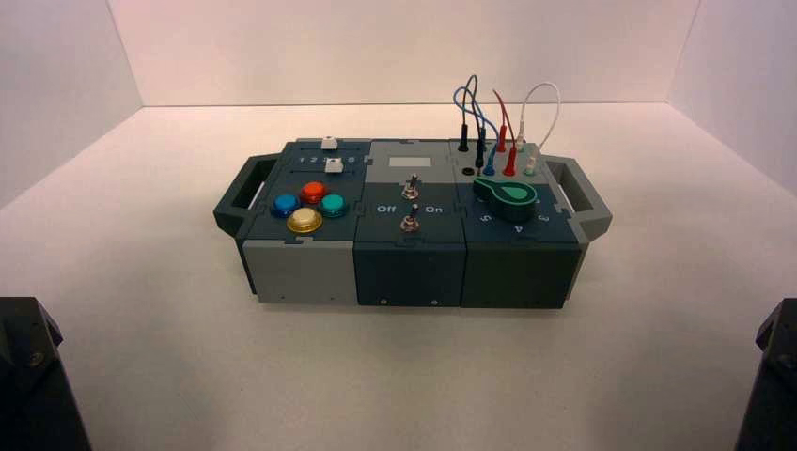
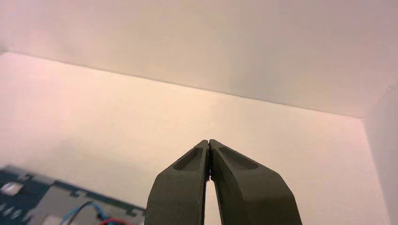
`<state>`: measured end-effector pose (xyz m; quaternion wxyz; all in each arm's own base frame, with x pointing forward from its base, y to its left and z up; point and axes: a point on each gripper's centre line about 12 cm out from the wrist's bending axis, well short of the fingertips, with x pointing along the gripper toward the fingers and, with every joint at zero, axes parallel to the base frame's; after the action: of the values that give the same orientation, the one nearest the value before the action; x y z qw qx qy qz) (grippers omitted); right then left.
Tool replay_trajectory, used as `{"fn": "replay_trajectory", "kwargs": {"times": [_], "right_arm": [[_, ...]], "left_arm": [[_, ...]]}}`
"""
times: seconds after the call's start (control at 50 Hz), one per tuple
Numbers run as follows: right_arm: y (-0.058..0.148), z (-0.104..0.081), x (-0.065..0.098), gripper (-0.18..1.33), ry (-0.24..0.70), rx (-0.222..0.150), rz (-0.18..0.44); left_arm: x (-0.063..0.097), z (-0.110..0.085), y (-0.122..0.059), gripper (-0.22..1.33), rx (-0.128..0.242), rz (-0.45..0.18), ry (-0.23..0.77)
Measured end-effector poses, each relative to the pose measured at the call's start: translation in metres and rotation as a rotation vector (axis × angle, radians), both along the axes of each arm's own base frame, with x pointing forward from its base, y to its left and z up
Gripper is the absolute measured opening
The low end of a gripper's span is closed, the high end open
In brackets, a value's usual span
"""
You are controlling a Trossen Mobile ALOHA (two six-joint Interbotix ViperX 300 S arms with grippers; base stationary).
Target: Push the green button with the right gripper.
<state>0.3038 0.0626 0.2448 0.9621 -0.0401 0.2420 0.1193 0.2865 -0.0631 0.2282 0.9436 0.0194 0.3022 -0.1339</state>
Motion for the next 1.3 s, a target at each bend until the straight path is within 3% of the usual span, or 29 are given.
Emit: {"fn": "replay_trajectory", "kwargs": {"times": [0.42,0.6,0.8,1.0,1.18,1.3], "right_arm": [[0.044,0.016,0.007,-0.14,0.200,0.028,0.263],[0.056,0.017,0.003,-0.14,0.297,0.010,0.368],[0.087,0.009,-0.015,-0.14,0.380,-0.113,0.548],[0.111,-0.013,-0.025,-0.14,0.471,-0.196,0.646],[0.124,-0.033,-0.026,-0.14,0.549,-0.249,0.638],[0.138,-0.045,-0.030,-0.14,0.595,-0.330,0.629]], "left_arm": [[-0.004,0.024,-0.023,-0.16,-0.030,-0.186,0.205],[-0.015,0.025,-0.028,-0.16,-0.034,-0.256,0.309],[-0.031,0.020,-0.031,-0.16,-0.032,-0.331,0.439],[-0.041,0.018,-0.032,-0.16,-0.037,-0.361,0.493],[-0.053,0.016,-0.032,-0.16,-0.048,-0.377,0.525],[-0.060,0.015,-0.032,-0.16,-0.049,-0.398,0.559]]}}
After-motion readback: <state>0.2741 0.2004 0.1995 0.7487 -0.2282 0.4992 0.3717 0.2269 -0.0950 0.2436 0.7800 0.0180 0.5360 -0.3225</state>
